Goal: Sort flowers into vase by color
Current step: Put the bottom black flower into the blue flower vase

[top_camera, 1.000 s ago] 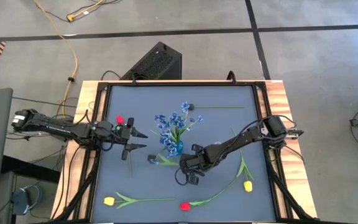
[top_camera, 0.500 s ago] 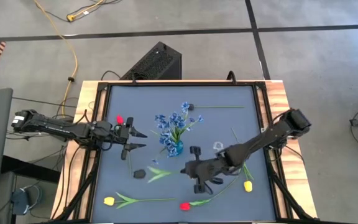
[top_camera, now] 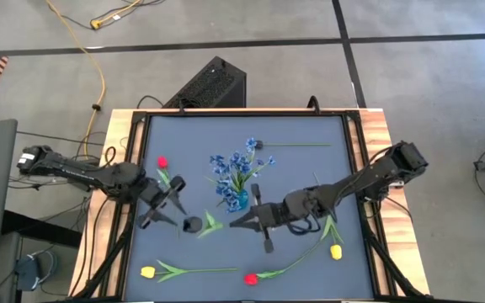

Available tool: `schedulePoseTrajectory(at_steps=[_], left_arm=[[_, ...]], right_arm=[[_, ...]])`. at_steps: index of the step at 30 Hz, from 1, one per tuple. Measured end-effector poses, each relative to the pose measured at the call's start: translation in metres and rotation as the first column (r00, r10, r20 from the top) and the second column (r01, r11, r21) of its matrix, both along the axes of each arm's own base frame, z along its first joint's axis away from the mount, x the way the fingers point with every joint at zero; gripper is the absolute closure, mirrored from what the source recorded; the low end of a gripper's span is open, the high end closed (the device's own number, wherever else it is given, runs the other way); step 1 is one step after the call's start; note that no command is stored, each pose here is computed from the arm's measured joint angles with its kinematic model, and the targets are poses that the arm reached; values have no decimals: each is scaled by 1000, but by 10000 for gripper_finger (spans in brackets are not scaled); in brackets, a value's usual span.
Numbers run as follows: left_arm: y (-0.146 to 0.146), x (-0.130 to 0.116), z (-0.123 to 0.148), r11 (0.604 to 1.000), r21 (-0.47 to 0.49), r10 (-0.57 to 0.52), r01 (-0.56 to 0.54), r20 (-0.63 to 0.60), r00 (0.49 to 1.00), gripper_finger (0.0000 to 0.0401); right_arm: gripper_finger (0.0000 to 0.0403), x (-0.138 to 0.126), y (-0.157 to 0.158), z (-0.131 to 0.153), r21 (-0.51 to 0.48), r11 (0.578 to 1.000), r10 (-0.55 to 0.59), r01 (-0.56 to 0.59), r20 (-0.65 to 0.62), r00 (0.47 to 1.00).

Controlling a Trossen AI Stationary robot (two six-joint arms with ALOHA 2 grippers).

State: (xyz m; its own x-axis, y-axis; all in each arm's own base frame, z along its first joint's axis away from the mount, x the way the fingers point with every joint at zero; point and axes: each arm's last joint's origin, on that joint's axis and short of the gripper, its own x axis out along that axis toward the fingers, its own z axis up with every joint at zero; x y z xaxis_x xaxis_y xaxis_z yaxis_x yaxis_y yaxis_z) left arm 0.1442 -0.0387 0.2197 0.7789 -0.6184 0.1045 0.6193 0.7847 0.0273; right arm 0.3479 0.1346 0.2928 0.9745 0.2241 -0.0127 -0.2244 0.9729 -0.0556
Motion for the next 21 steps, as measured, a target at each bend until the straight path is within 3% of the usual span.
schedulePoseTrajectory(at_steps=[4, 9, 11, 17, 21], left_arm=[[-15, -2, 9, 1000, 18, -20, 18, 144, 989, 232], [-23, 2, 19, 963, -83, 269, -257, 235, 934, 232], [-27, 9, 25, 944, -87, 330, -319, 234, 915, 232], [-47, 49, 54, 940, 1, 332, -342, 240, 912, 232], [-56, 77, 72, 887, 85, 430, -454, 207, 879, 232]], right_arm=[[385, 1, -3, -1, -2, 1000, -7, 7, -5, 1000], [385, 1, -3, 2, 2, 1000, 17, -17, 18, 1000], [385, 2, -4, 2, 3, 1000, 14, -14, 21, 1000], [385, 4, -12, 6, 24, 1000, -8, 6, 60, 998], [385, 5, -15, 6, 39, 999, -15, 13, 57, 998]])
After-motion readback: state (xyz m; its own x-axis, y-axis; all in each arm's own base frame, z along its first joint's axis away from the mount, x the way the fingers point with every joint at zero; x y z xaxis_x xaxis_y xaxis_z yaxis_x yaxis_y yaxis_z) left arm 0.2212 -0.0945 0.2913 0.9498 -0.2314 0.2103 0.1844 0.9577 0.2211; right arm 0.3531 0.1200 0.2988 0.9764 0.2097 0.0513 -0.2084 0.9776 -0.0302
